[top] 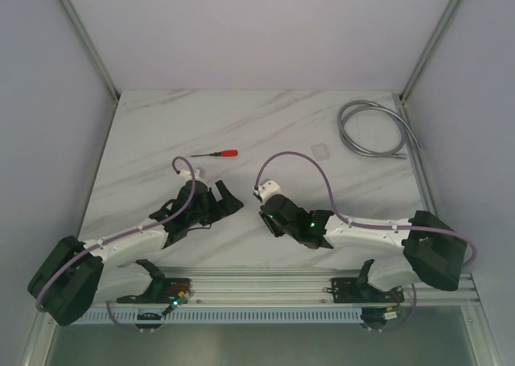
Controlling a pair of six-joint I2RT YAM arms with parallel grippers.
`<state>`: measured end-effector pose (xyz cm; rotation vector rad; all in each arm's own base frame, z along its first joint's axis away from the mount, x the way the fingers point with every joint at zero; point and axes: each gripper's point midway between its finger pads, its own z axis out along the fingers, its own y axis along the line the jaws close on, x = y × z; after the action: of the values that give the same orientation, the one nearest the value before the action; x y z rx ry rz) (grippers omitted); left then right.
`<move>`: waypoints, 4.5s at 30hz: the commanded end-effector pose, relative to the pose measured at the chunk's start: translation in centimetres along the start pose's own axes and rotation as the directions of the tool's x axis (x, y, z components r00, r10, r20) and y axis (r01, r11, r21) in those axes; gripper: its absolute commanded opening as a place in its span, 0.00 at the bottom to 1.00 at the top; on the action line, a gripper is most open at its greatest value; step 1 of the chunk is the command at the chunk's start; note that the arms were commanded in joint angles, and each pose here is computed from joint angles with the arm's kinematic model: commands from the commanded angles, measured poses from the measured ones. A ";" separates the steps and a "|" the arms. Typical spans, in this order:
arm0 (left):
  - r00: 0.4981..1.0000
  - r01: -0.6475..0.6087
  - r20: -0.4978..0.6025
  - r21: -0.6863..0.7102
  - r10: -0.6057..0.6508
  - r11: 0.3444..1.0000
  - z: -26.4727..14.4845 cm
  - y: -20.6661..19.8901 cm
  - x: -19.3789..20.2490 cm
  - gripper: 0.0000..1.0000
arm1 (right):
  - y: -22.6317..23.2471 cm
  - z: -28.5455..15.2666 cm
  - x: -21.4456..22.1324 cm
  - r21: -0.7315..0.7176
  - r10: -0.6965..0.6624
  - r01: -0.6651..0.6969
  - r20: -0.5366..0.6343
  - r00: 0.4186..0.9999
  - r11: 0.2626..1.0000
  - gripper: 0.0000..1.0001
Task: Snap on the fuse box
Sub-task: Install the fuse at the fuse box base.
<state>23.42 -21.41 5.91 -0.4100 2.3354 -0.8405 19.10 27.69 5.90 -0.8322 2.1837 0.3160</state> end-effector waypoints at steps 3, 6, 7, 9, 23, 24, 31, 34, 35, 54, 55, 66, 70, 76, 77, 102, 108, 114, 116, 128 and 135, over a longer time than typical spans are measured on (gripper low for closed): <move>1.000 0.013 -0.003 -0.031 -0.013 0.999 0.0 1.0 0.2 1.00 | 0.1 0.7 -1.3 0.036 0.028 -0.029 0.023 0.999 0.999 0.00; 1.000 0.014 -0.002 -0.033 -0.014 0.999 -0.1 1.1 0.2 1.00 | 0.1 0.9 -1.3 0.041 0.035 -0.036 0.017 0.999 0.999 0.00; 1.000 0.013 -0.005 -0.034 -0.013 0.999 -0.1 1.1 0.3 1.00 | 0.1 0.9 -1.2 0.043 0.037 -0.038 0.015 0.999 0.998 0.00; 1.000 0.016 -0.003 -0.035 -0.016 0.999 -0.1 1.2 0.3 1.00 | 0.1 1.0 -1.1 0.048 0.041 -0.041 0.011 0.999 0.998 0.00; 1.000 0.023 -0.003 -0.041 -0.023 0.999 -0.2 1.5 0.3 1.00 | -0.5 1.2 0.0 0.096 0.075 -0.072 -0.027 0.997 0.993 0.00; 1.000 0.023 -0.002 -0.040 -0.023 0.999 -0.2 1.4 0.3 1.00 | -0.5 1.1 0.0 0.097 0.080 -0.077 -0.029 0.996 0.992 0.00; 1.000 0.027 0.000 -0.036 -0.027 0.999 -0.3 1.3 0.2 1.00 | -0.1 1.1 0.5 0.099 0.093 -0.089 -0.047 0.995 0.991 0.00; 1.000 0.027 -0.002 -0.037 -0.028 0.999 -0.3 1.4 0.3 1.00 | 0.1 1.3 0.7 0.098 0.086 -0.080 -0.053 0.995 0.992 0.01; 1.000 0.029 -0.003 -0.035 -0.029 0.999 -0.3 1.4 0.3 1.00 | 0.1 1.3 0.7 0.099 0.084 -0.078 -0.053 0.995 0.992 0.02; 0.999 0.032 0.002 -0.025 -0.032 0.999 -0.6 1.3 0.3 1.00 | 0.8 0.6 -0.6 0.074 0.086 -0.082 -0.051 0.995 0.994 0.33; 1.000 0.031 0.002 -0.024 -0.030 0.999 -0.6 1.2 0.2 1.00 | 0.9 0.6 -0.5 0.072 0.087 -0.083 -0.054 0.995 0.994 0.32; 0.999 0.033 0.001 -0.025 -0.033 0.999 -0.6 1.3 0.3 1.00 | 0.9 0.7 -0.3 0.080 0.086 -0.080 -0.077 0.993 0.994 0.23; 1.000 0.031 0.000 -0.026 -0.031 0.999 -0.6 1.3 0.3 1.00 | 0.8 0.8 -0.1 0.092 0.084 -0.076 -0.090 0.992 0.993 0.21; 1.000 0.031 -0.003 -0.026 -0.031 0.999 -0.5 1.2 0.3 1.00 | 0.5 1.1 0.6 0.121 0.088 -0.073 -0.125 0.988 0.990 0.14; 1.000 0.030 -0.002 -0.028 -0.030 0.999 -0.5 1.3 0.3 1.00 | 0.5 1.1 0.7 0.125 0.086 -0.070 -0.132 0.987 0.990 0.14; 0.999 0.039 -0.004 -0.029 -0.039 0.999 -0.6 1.5 0.5 1.00 | 0.3 2.0 5.0 0.185 0.103 -0.046 -0.314 0.944 0.982 0.00; 0.999 0.047 0.000 -0.032 -0.047 0.998 -0.7 1.7 0.6 1.00 | 0.2 2.0 7.5 0.196 0.109 -0.031 -0.398 0.911 0.980 0.00; 0.999 0.047 0.006 -0.030 -0.047 0.998 -0.8 1.7 0.5 1.00 | 0.3 0.7 10.0 0.176 0.127 -0.050 -0.459 0.879 0.983 0.00; 0.999 0.049 0.005 -0.030 -0.048 0.998 -0.8 1.7 0.5 1.00 | 0.1 0.3 10.9 0.177 0.125 -0.042 -0.489 0.863 0.983 0.00; 0.999 0.053 0.007 -0.031 -0.052 0.998 -0.8 1.7 0.5 1.00 | 0.6 -0.6 13.6 0.145 0.103 -0.017 -0.612 0.784 0.989 0.00; 0.998 0.060 0.010 -0.037 -0.060 0.997 -0.9 2.0 0.6 1.00 | -0.9 -0.5 15.4 0.228 0.135 0.036 -0.687 0.714 0.973 0.00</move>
<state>22.43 -20.36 5.25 -0.4759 2.3419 -0.8443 19.58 29.02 3.23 -0.6636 2.4588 0.0927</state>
